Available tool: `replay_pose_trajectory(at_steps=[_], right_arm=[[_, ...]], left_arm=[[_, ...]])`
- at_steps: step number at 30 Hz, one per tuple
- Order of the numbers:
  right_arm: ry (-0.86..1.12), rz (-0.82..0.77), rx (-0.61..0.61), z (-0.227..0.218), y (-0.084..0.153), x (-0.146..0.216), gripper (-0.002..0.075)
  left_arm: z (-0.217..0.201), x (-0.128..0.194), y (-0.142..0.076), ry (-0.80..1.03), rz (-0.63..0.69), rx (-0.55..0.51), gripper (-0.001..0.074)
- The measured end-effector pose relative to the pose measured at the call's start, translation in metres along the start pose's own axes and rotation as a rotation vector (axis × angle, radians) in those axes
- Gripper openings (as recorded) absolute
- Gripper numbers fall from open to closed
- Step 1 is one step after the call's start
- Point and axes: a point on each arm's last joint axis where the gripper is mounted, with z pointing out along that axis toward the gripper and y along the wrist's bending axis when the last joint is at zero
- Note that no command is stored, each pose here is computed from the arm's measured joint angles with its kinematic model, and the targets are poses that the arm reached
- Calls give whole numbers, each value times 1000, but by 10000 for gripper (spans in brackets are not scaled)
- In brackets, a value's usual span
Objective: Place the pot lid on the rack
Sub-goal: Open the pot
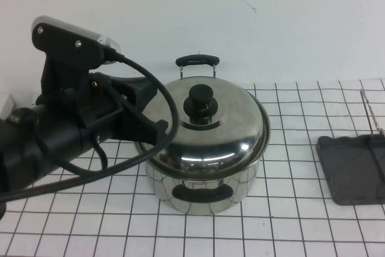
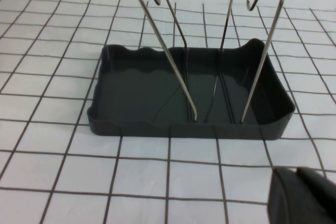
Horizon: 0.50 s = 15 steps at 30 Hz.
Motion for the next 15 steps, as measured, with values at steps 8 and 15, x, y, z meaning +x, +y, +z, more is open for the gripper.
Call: replay_pose_trajectory(at_steps=[8,15], right_arm=[[0,0,0,0,0,0,-3],[0,0,0,0,0,0,-3]], left_arm=[[3,10,2,99,-69,-26,261],[19,18,7,53,-63,-55,467]])
